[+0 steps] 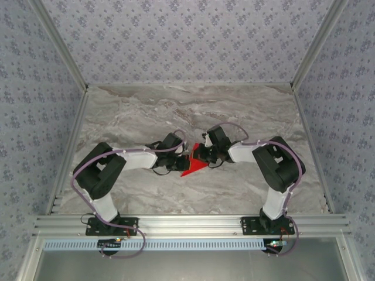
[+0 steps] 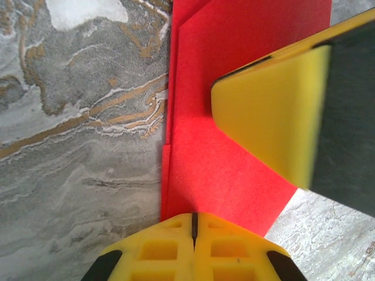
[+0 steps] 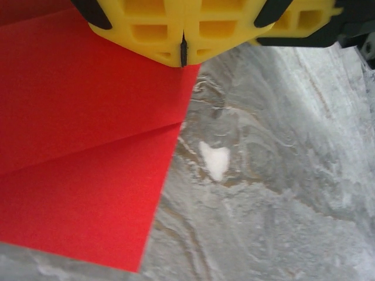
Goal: Fold a paper plane with a square sheet of paper (pick it up from the middle)
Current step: Fourth fold the wing at the center of the table.
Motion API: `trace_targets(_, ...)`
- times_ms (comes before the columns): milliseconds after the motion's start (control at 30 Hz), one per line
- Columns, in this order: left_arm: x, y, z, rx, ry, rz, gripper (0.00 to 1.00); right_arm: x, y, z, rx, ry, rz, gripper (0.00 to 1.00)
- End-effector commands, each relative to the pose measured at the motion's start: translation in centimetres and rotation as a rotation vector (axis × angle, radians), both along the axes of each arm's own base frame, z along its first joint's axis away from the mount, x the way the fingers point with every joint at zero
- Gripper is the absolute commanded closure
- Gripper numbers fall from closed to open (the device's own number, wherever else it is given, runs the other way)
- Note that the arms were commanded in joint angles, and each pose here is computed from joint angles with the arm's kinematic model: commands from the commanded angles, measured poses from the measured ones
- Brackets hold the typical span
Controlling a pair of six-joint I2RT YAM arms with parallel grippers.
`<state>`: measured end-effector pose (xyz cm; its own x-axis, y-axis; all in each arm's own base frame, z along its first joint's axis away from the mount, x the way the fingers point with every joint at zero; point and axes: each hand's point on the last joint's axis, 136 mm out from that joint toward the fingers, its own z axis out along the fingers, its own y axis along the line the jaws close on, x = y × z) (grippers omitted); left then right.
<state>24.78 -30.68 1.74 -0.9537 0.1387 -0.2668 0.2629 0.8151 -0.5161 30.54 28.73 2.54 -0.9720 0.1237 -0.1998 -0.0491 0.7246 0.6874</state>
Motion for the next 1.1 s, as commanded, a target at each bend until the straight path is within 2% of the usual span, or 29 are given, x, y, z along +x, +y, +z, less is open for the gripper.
trace_targets(0, -3.7, 3.8, -3.5, 0.186, 0.13, 0.001, 1.0, 0.0, -0.7, -0.9, -0.035, 0.027, -0.033, 1.0)
trace_targets(167, -2.2, 1.0, 1.8, 0.037, 0.068, 0.007, 1.0, -0.8, -1.8, -2.3, -0.109, 0.052, -0.026, 1.0)
trace_targets(300, -1.6, -0.1, 5.1, -0.074, 0.056, 0.074, 0.91, -1.1, -2.2, -3.0, -0.14, 0.065, -0.026, 1.0)
trace_targets(400, -1.7, -0.4, 5.8, -0.114, 0.074, 0.122, 0.8, -1.3, -2.3, -3.5, -0.157, 0.07, -0.024, 1.0)
trace_targets(633, -1.5, -0.7, 4.1, -0.071, 0.119, 0.188, 0.79, -1.8, -2.3, -4.4, -0.179, 0.091, -0.016, 1.0)
trace_targets(833, -1.4, -0.6, 2.2, -0.042, 0.169, 0.235, 0.84, -2.1, -2.6, -4.7, -0.191, 0.099, -0.018, 1.0)
trace_targets(1067, -1.6, 0.3, 1.2, 0.008, 0.179, 0.257, 0.85, -2.2, -2.8, -4.9, -0.203, 0.103, -0.018, 1.0)
